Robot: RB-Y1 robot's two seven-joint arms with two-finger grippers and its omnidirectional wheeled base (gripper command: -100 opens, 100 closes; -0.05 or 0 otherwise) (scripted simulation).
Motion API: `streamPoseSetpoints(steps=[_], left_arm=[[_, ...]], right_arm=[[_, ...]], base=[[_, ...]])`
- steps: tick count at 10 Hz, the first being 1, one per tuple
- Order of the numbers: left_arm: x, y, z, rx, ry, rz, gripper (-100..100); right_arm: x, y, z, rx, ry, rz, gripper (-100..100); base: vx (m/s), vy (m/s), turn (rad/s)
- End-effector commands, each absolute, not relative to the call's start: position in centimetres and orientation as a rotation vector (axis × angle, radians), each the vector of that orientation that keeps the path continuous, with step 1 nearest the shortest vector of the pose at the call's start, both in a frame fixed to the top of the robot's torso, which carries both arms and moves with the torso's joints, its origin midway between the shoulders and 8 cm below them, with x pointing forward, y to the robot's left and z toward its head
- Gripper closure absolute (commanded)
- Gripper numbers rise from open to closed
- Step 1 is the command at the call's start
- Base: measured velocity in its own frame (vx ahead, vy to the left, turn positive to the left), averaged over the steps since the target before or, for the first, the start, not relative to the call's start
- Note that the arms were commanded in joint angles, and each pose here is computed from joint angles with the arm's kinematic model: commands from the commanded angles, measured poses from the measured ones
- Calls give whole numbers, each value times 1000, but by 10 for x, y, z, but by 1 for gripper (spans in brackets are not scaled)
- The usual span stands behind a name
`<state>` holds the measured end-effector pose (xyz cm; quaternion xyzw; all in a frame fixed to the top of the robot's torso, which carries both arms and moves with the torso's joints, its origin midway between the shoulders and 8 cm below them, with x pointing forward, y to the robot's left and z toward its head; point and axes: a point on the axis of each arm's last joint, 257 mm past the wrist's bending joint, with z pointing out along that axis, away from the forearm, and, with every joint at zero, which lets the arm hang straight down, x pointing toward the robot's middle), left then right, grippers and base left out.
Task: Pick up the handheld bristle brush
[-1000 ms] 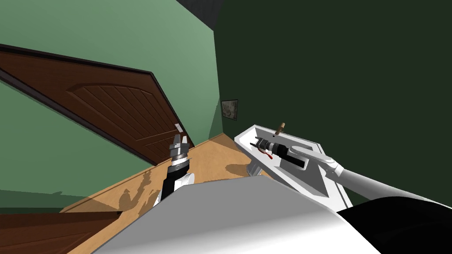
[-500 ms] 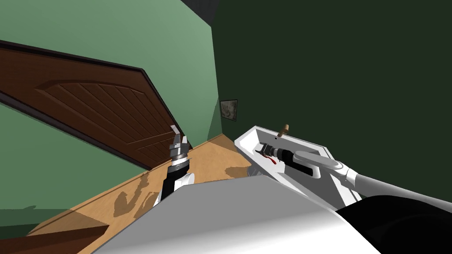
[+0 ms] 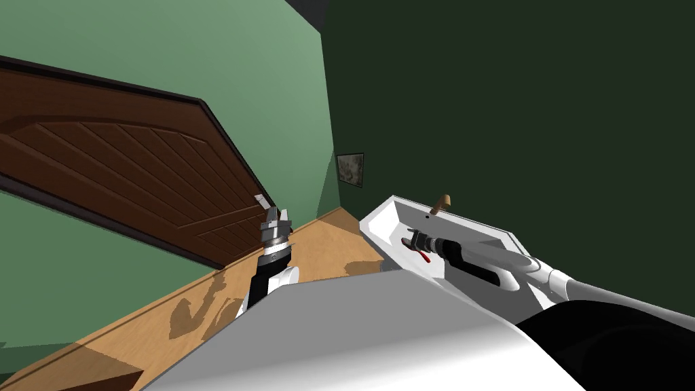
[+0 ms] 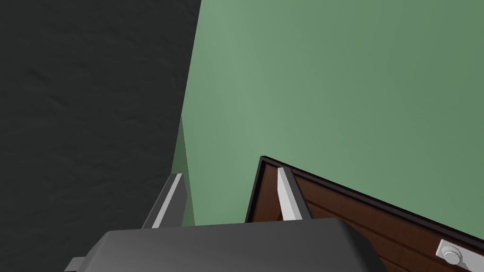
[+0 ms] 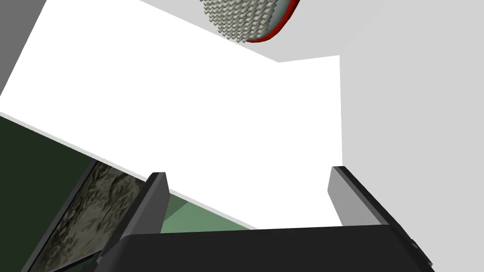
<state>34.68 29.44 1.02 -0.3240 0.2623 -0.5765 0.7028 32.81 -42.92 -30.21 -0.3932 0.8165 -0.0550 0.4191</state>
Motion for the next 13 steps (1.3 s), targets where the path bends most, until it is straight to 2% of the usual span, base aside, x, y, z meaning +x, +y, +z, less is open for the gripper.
streamPoseSetpoints(steps=[1, 4, 7, 9, 10, 11, 13], left_arm=[[347, 294, 10, -721, 584, -1283, 0], [347, 294, 10, -721, 584, -1283, 0], [347, 294, 10, -721, 584, -1283, 0], [347, 294, 10, -721, 584, -1283, 0], [347, 294, 10, -721, 583, -1283, 0], [347, 294, 10, -721, 583, -1283, 0], [347, 294, 10, -721, 583, -1283, 0]], right_arm=[[306, -440, -321, -1016, 2097, -157, -100], [244, -461, -366, -1065, 2230, -160, -100], [202, -468, -392, -1069, 2317, -135, -100], [204, -468, -389, -1070, 2309, -137, -100], [203, -469, -390, -1070, 2310, -137, 0], [200, -470, -397, -1054, 2317, -144, -100], [195, -472, -408, -1032, 2328, -153, -100]], base=[[96, -40, -20], [140, -64, -22], [73, -82, 4], [43, -47, 6], [5, -6, 1], [12, -1, 106], [26, 4, 117]])
